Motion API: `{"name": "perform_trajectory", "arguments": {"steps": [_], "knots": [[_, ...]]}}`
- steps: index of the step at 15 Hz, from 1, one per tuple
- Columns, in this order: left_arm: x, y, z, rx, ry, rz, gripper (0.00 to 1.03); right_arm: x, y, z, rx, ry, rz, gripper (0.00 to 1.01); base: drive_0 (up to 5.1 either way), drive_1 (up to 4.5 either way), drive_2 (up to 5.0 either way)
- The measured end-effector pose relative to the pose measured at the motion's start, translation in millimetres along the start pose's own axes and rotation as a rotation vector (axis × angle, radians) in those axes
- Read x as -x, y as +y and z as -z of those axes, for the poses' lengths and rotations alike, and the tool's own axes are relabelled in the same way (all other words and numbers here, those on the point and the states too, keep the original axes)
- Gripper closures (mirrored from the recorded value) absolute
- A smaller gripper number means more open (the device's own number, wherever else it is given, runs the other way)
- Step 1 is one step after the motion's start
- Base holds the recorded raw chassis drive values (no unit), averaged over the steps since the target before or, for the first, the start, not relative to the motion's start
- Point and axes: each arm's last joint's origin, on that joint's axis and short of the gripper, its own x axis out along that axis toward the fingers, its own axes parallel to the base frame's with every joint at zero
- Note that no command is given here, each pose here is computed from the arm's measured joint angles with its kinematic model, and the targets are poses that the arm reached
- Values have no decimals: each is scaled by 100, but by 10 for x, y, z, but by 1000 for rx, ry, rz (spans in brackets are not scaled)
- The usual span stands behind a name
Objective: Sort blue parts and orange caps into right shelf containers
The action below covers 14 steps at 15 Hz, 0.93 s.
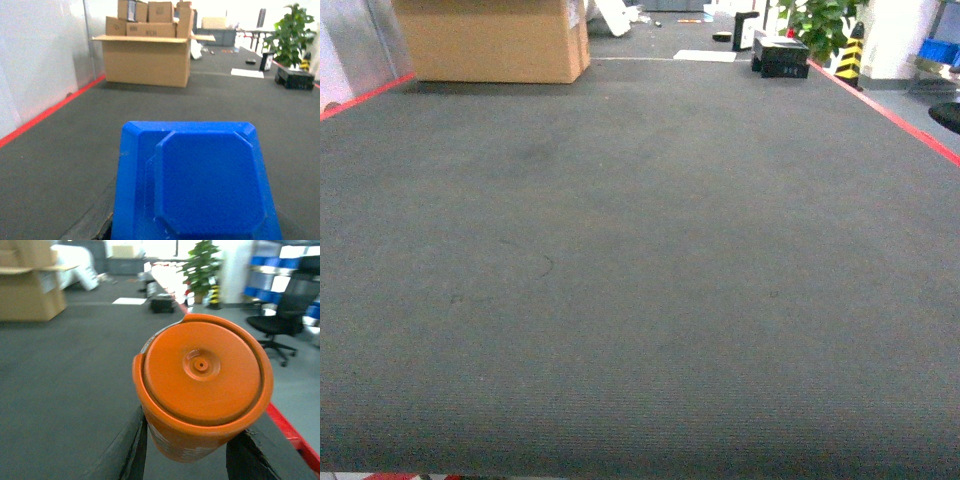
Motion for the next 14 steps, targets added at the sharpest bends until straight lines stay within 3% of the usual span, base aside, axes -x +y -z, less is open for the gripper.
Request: {"name": "perform_trajectory", "arguments": {"steps": [1, 2, 4, 10, 11, 12, 13, 14], "knots": [[32, 58, 37, -19, 65, 61, 59, 23, -75, 22, 29, 45, -104, 62, 0, 0, 0], [130, 133, 103, -14, 78, 100, 59, 77, -175, 88, 32, 55, -170, 62, 0, 0, 0], [279, 260, 190, -1, 69, 109, 59, 171, -304, 235, 35, 68, -225, 62, 0, 0, 0], [582, 462, 383, 0, 76, 110, 59, 355, -539, 430, 33, 66, -222, 62, 0, 0, 0], [611, 532, 408, 0, 80, 120, 59, 371, -578, 449, 31, 68, -246, 62, 0, 0, 0], [642, 582, 425, 2, 80, 91, 59, 382, -656, 468, 32, 66, -220, 62, 0, 0, 0], [679, 581, 431, 3, 75, 102, 59, 404, -674, 486, 30, 66, -208, 62, 0, 0, 0], [707, 572, 441, 3, 75, 117, 59, 426, -668, 490, 30, 62, -229, 62, 0, 0, 0]]}}
